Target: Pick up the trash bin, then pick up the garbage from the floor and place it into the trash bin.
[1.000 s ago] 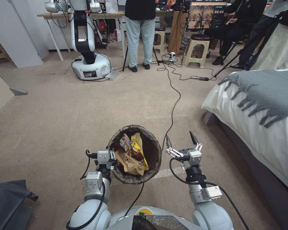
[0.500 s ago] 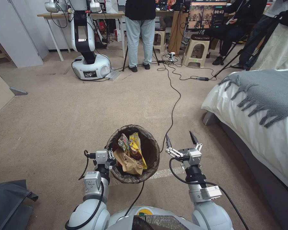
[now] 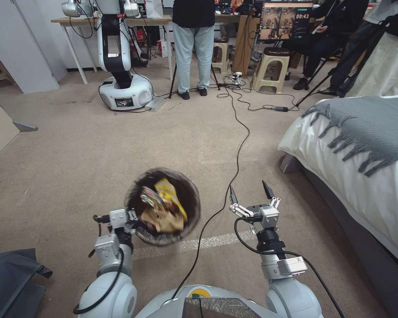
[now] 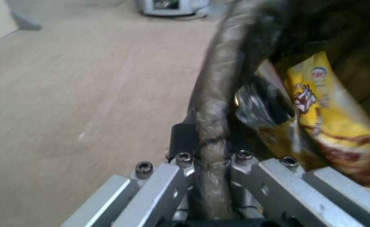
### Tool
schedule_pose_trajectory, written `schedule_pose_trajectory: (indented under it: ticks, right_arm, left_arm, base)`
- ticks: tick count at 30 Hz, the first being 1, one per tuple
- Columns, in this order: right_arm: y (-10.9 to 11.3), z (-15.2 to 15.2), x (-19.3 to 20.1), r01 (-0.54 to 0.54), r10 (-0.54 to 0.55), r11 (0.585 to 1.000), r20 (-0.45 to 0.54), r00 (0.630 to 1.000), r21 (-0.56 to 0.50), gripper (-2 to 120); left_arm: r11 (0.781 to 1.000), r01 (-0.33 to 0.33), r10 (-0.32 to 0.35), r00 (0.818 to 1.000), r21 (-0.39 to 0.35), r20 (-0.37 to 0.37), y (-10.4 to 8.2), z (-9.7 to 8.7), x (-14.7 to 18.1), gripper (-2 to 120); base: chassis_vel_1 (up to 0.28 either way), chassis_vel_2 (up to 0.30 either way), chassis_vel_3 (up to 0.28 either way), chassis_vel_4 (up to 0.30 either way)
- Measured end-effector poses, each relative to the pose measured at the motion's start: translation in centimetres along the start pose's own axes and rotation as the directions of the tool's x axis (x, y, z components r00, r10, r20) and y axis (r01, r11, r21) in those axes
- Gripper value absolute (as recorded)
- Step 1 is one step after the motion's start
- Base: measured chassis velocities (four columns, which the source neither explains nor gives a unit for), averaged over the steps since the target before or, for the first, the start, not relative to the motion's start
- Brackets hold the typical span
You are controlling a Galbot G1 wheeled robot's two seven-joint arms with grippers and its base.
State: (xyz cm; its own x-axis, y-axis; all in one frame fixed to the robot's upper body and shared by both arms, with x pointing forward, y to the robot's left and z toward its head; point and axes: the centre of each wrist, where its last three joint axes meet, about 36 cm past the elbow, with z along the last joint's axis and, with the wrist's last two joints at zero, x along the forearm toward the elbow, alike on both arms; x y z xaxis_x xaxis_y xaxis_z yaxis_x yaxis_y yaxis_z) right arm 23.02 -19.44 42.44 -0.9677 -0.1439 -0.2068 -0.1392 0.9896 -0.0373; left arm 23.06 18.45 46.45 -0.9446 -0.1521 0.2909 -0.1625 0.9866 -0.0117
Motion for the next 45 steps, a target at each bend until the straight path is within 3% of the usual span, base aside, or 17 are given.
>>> schedule_pose_trajectory:
  ticks: [2,4,14,28,38,45]
  right_arm:
    - [0.0,0.0,0.0,-0.001,0.001,1.0,0.0,1.0,0.0,100]
    - [0.0,0.0,0.0,0.0,0.0,1.0,0.0,1.0,0.001,100]
    - [0.0,0.0,0.1,0.003,-0.003,1.0,0.0,1.0,0.003,100]
    - [0.2,0.2,0.3,0.007,-0.007,1.0,0.006,1.0,0.005,100]
    - [0.3,0.2,0.3,0.012,-0.013,1.0,0.013,1.0,0.011,100]
    - [0.3,0.2,0.5,0.014,-0.014,1.0,0.014,1.0,0.013,100]
  left_arm:
    - [0.995,0.088,-0.086,0.996,0.037,-0.031,1.5,-0.1,-0.5,0]
    - [0.995,0.097,-0.095,0.994,0.038,-0.05,1.6,0.0,-0.6,0]
    - [0.996,0.082,-0.077,0.992,0.043,-0.102,1.2,0.3,-0.8,0]
    - [0.993,0.078,-0.053,0.963,0.086,-0.266,1.8,2.8,-3.4,0]
    - [0.991,0.095,-0.063,0.949,0.09,-0.31,2.3,4.3,-4.9,0]
    - [0.991,0.095,-0.06,0.944,0.093,-0.323,2.0,5.0,-5.6,19]
  base:
    - [0.0,0.0,0.0,0.0]
    - [0.0,0.0,0.0,0.0]
    - [0.0,0.0,0.0,0.0]
    - [0.0,0.0,0.0,0.0]
    - [0.0,0.0,0.0,0.0]
    - [0.0,0.0,0.0,0.0]
